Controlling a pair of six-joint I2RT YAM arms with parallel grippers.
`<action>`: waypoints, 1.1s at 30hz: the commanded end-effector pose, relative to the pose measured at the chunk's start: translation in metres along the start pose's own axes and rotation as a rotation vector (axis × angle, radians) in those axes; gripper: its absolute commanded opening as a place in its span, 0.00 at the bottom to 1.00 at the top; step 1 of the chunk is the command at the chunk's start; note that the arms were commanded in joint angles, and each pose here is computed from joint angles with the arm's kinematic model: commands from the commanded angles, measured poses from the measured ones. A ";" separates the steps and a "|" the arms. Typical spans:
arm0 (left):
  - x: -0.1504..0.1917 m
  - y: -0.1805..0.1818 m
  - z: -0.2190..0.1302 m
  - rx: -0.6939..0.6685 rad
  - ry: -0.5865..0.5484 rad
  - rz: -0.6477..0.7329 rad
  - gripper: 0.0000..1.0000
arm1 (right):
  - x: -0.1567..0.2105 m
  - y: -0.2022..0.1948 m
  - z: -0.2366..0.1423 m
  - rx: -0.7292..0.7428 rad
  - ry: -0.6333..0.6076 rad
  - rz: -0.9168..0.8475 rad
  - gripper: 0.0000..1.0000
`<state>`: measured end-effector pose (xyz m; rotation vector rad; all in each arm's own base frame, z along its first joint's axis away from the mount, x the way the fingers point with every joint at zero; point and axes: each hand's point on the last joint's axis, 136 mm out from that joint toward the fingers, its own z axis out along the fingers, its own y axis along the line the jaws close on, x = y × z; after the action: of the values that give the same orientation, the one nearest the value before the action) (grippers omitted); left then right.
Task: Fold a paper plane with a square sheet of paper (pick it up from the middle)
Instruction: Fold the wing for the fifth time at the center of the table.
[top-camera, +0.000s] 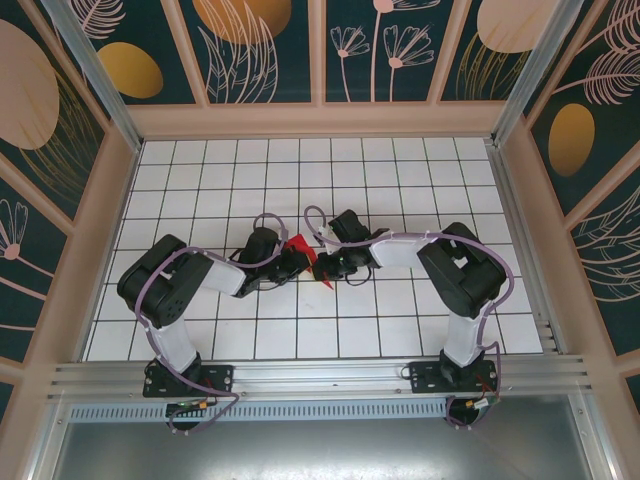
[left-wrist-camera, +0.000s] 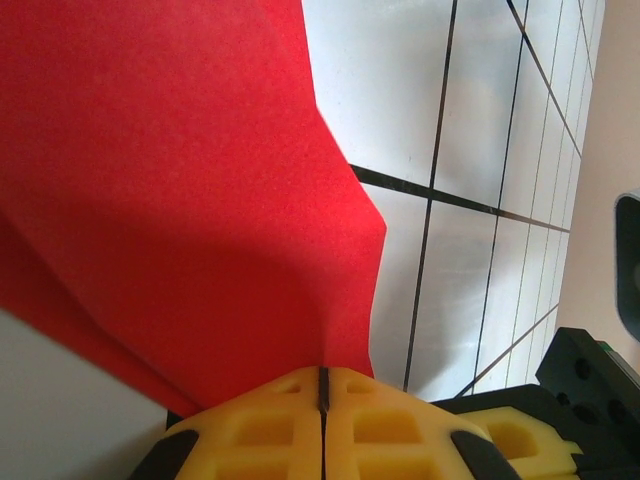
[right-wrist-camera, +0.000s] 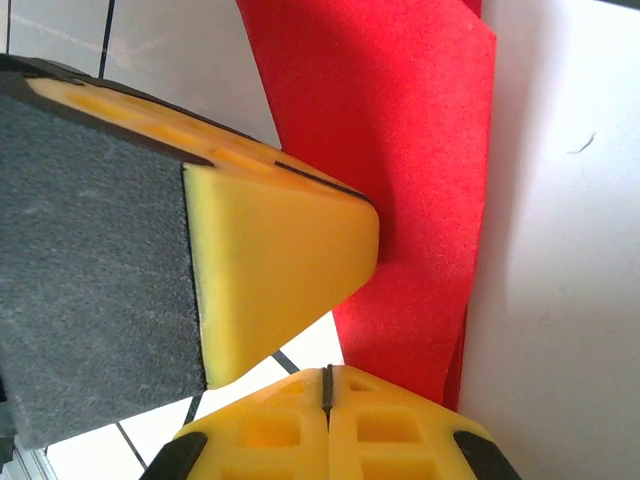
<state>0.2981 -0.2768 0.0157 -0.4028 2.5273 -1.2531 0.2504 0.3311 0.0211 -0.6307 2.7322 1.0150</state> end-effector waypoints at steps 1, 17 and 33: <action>0.005 0.056 0.000 -0.215 -0.018 -0.048 0.08 | 0.017 -0.022 -0.002 0.079 0.059 0.021 0.00; 0.005 0.074 -0.002 -0.317 -0.019 -0.053 0.07 | 0.039 -0.021 -0.017 0.063 0.109 0.010 0.00; 0.004 0.077 -0.001 -0.341 -0.018 -0.052 0.06 | 0.037 -0.019 -0.033 0.069 0.099 0.005 0.00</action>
<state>0.2997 -0.2766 0.0126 -0.4320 2.5836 -1.1859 0.2392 0.3027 0.0219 -0.6889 2.7660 0.9575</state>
